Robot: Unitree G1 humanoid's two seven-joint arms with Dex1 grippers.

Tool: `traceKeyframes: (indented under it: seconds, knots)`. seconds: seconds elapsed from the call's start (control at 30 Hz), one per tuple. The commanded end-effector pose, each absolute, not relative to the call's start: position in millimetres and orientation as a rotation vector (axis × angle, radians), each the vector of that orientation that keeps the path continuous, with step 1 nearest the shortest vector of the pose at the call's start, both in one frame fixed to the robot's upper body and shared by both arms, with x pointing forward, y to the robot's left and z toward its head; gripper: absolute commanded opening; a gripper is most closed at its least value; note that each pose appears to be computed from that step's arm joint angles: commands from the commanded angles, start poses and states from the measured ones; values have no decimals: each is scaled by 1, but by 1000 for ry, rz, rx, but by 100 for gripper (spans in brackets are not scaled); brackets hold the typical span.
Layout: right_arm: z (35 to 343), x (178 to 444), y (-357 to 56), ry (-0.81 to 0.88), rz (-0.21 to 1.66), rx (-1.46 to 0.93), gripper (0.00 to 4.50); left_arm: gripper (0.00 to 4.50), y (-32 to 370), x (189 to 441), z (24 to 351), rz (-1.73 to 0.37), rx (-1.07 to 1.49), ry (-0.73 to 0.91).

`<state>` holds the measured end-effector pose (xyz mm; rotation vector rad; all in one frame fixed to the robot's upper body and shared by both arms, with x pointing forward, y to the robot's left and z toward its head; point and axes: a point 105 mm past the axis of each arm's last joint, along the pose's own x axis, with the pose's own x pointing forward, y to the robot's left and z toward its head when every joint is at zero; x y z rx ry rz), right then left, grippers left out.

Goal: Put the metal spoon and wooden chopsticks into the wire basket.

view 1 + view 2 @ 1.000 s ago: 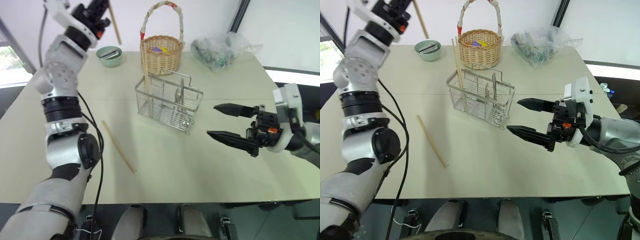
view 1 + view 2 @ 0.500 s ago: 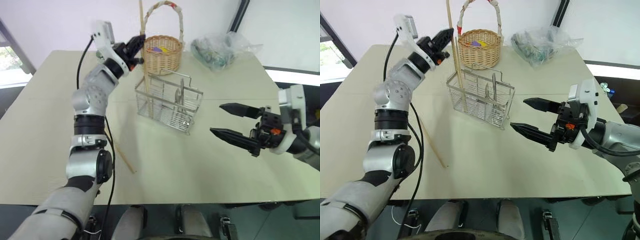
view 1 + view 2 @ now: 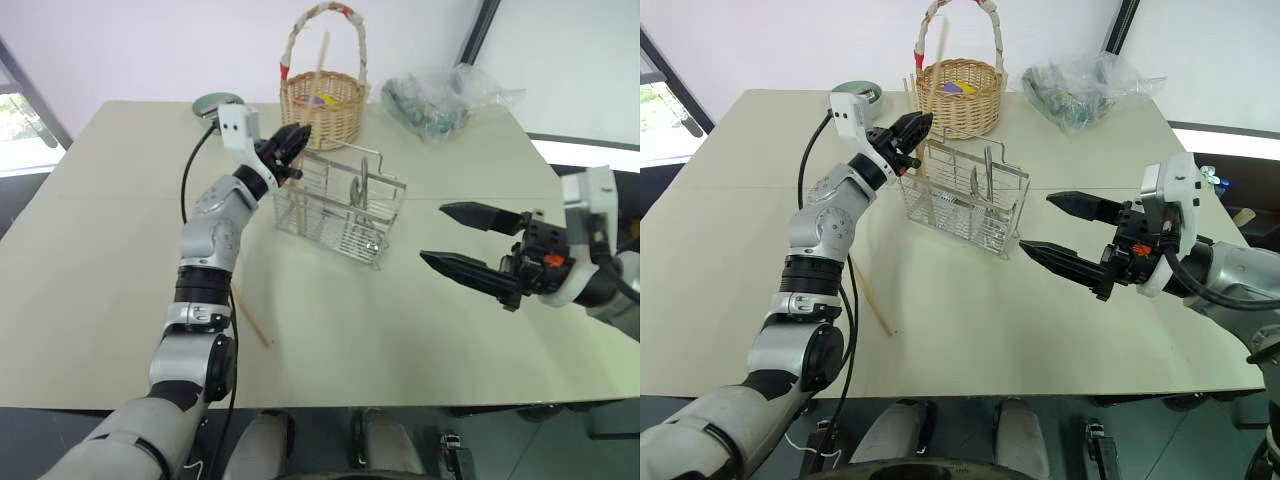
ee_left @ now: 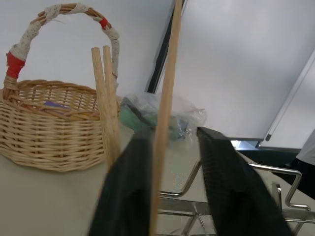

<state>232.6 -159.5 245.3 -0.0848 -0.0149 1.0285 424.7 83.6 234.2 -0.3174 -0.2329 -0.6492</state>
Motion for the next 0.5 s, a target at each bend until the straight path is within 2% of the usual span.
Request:
traceKeyframes:
  seconds: [0.03,0.1,0.37,0.43,0.5]
  knots:
    - [258,233,-162,-62,1017,-107,431,370,86,417,259,-661,-327,-317]
    - [258,234,-162,-63,1017,-103,431,446,89,415,263,-658,-330,-324]
    - [255,237,-163,-60,1014,-98,431,446,127,408,300,-587,-281,-343]
    - [254,237,-163,-57,1013,-99,431,446,140,407,310,-564,-239,-299]
    - [253,237,-163,-53,1020,-107,431,446,160,411,309,-491,-160,-179]
